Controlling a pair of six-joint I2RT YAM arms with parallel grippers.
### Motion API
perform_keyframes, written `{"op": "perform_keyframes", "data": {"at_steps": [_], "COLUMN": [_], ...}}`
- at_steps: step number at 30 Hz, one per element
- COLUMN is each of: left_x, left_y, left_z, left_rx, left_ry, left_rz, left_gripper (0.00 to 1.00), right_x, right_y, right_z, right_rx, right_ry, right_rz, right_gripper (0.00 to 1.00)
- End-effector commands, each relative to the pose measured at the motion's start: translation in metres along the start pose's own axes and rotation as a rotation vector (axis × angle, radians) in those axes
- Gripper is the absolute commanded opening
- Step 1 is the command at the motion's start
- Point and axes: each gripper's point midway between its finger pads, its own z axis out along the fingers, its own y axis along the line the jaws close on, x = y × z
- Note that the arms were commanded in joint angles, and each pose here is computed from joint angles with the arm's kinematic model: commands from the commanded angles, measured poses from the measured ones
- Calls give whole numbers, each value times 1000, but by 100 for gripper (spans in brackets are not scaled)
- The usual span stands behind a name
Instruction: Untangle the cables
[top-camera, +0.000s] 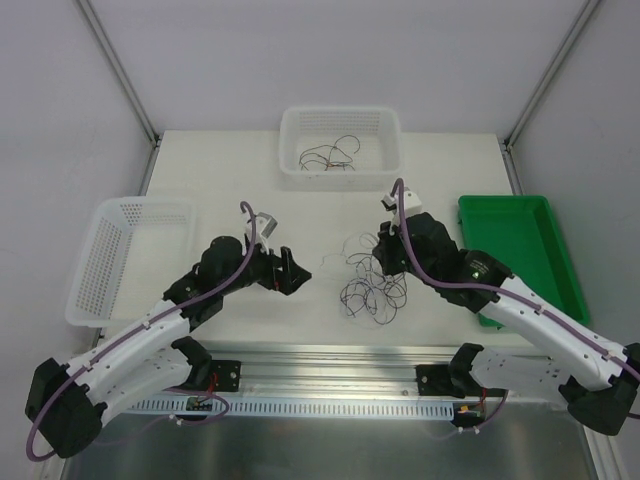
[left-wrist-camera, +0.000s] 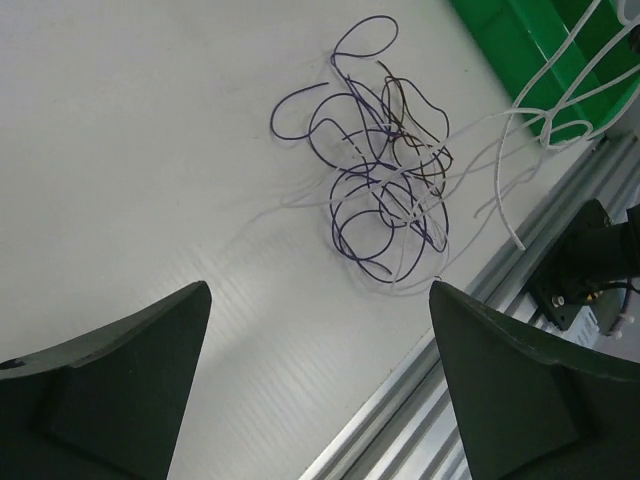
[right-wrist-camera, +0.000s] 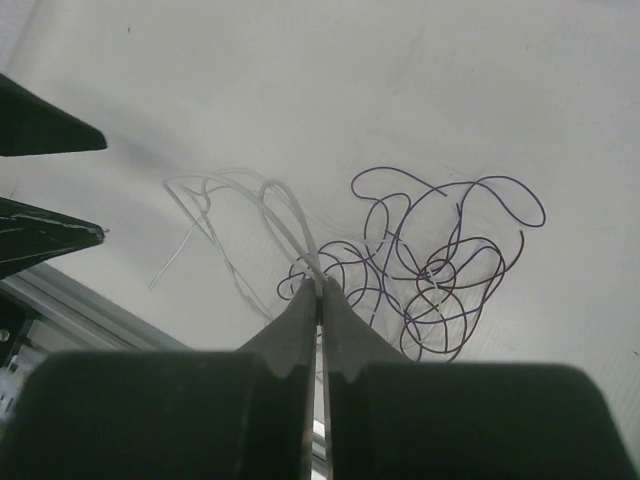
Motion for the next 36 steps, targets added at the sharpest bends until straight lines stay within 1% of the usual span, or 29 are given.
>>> {"op": "perform_keyframes", "data": {"at_steps": [1,2,3,4,5,10,15,17,18,19,22,23,24,25,26,27,28,31,32,33,34,35,36], "left_x": [-18,-28,-18,-13,-11,-11,-15,-21,-20,-21,-25,-23,-31,-28,-41,-47,-57,-88,-119,-118,-123,-145,-146], "left_y": [-33,-42,-39,-47,-50,-42,-50,-56,-58,-61,-62,-60,-60,-49,-50,-47,-33,-15,-10,1,4,4,7], "left_z": [14,16,23,24,26,50,65,67,68,69,66,65,58,56,45,40,35,6,-13,-21,-30,-47,-54], "left_rx": [215,262,279,329,344,302,333,352,361,368,361,347,327,266,237,201,101,-87,-185,-254,-293,-345,-375], "left_ry": [-114,-170,-151,-140,-138,-118,-125,-149,-148,-153,-163,-158,-181,-158,-193,-200,-217,-250,-323,-290,-285,-333,-312], "left_rz": [237,275,316,346,370,480,548,563,563,564,545,533,526,515,514,481,468,443,424,413,406,391,382], "left_gripper": [92,91,90,89,88,84,78,70,65,48,11,0,0,0,0,0,0,0,0,0,0,0,0], "right_x": [-13,-12,-12,-13,-13,-15,-17,-17,-17,-16,-12,-10,-5,-5,-3,1,7,16,17,20,22,26,29], "right_y": [16,18,19,20,21,30,35,35,35,35,27,23,12,4,-6,-18,-27,-59,-66,-77,-83,-90,-98], "right_z": [-10,-11,-11,-11,-11,-14,-17,-17,-18,-18,-15,-14,-11,-12,-10,-10,-8,-9,-11,-12,-13,-14,-15], "right_rx": [-99,-110,-119,-124,-126,-176,-211,-212,-214,-212,-177,-156,-106,-75,-28,15,44,149,169,205,227,252,284], "right_ry": [-39,-39,-38,-41,-39,-42,-54,-60,-63,-62,-56,-54,-44,-48,-49,-38,-25,-17,-22,-15,-9,-3,10], "right_rz": [-5,-6,-7,-7,-9,-7,3,5,5,5,-6,-10,-20,-16,-12,5,14,69,82,101,114,120,129], "right_gripper": [1,1,1,1,1,1,1,1,1,1,1,1,1,1,1,1,1,1,1,1,1,1,1]}}
